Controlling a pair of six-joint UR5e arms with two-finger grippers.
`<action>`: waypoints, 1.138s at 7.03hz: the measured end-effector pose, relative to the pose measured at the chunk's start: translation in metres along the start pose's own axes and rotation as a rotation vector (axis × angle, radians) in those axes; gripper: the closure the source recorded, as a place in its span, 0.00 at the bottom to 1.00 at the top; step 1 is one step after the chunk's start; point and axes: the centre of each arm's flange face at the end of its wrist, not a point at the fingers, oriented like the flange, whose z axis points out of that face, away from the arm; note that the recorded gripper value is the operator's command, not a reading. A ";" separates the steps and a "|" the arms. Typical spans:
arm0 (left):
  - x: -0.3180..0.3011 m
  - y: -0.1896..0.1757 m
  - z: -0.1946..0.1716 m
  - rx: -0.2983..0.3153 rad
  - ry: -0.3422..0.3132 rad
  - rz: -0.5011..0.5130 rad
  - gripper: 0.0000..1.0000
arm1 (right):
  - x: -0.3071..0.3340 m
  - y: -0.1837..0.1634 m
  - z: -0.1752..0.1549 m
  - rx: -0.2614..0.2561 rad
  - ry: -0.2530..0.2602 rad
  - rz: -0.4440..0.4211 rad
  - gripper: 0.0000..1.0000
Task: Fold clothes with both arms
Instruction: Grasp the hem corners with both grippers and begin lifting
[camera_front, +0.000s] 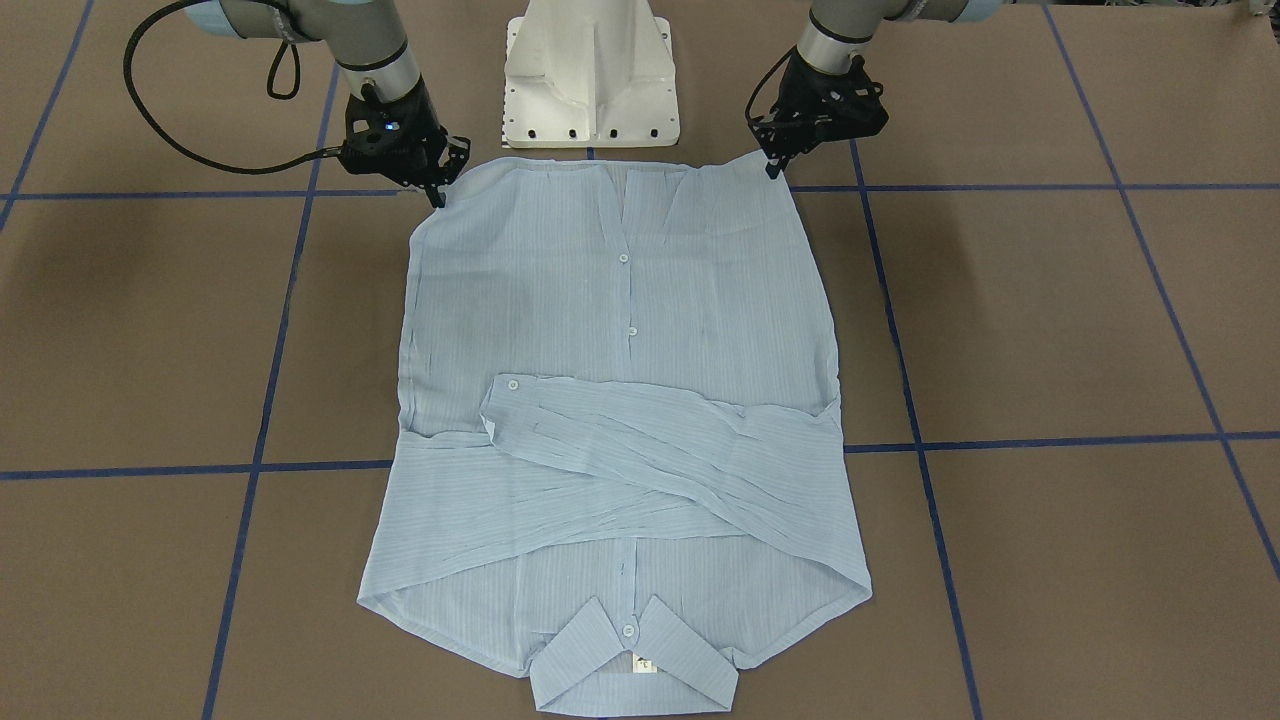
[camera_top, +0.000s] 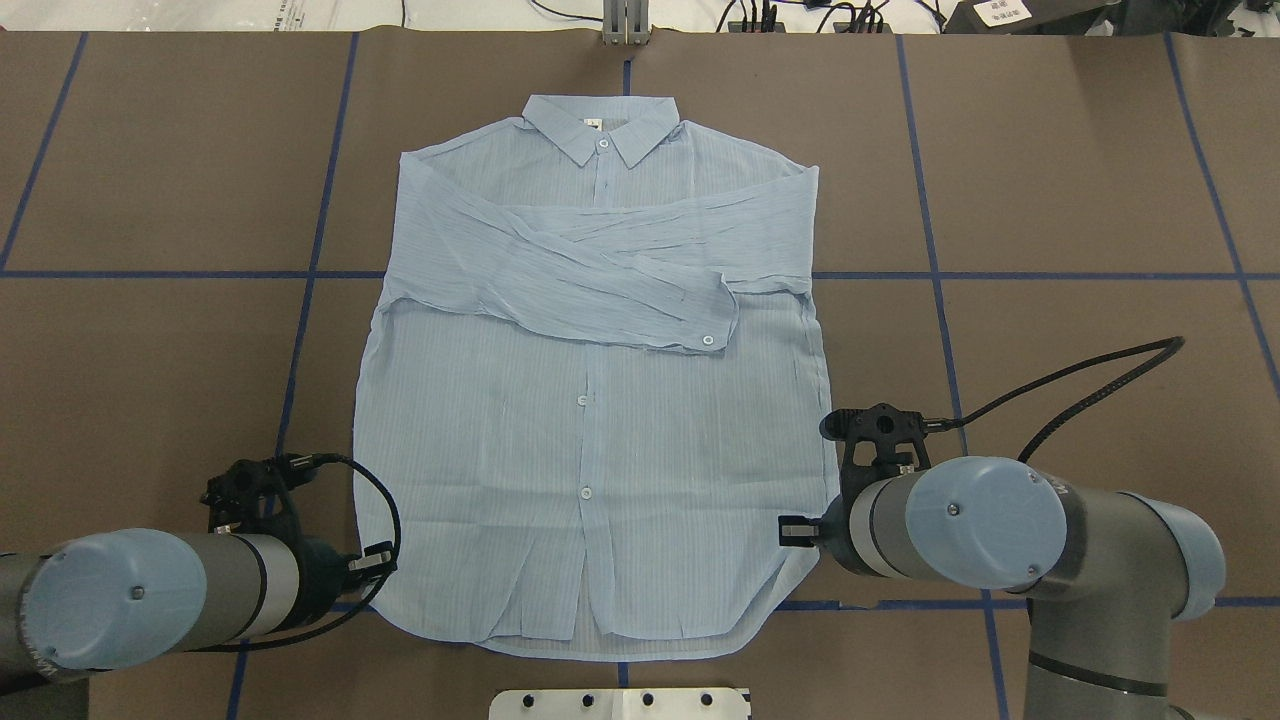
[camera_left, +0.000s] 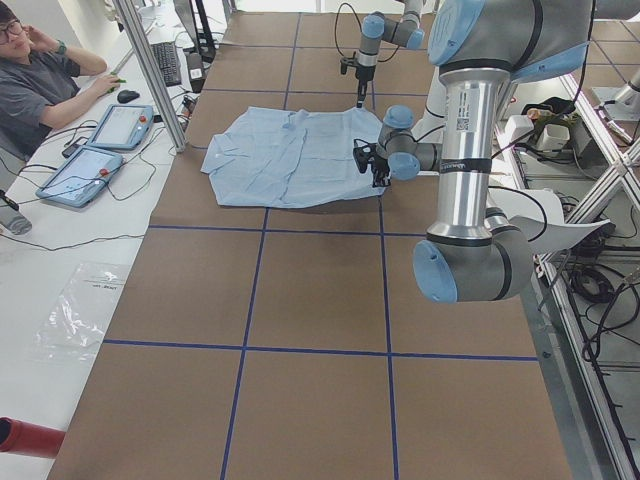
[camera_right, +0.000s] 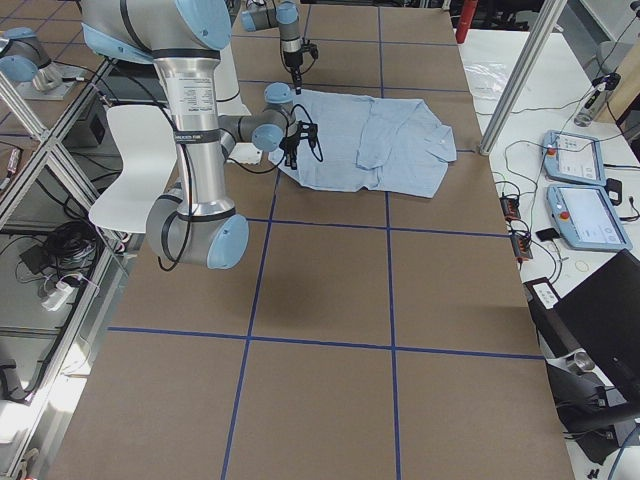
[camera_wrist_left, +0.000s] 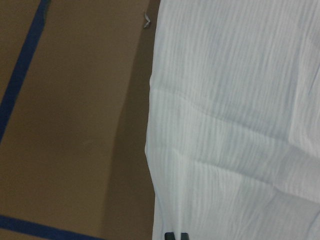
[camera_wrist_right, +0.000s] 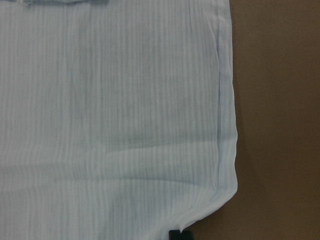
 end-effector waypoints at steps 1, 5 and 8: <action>0.003 0.003 -0.018 -0.008 -0.006 0.000 1.00 | 0.002 -0.005 -0.021 -0.010 -0.031 0.009 1.00; 0.008 0.023 -0.085 -0.067 -0.071 0.009 1.00 | 0.032 0.007 -0.086 -0.060 -0.092 0.013 1.00; 0.006 0.026 -0.085 -0.083 -0.095 0.043 1.00 | 0.038 -0.002 -0.095 -0.076 -0.105 0.027 1.00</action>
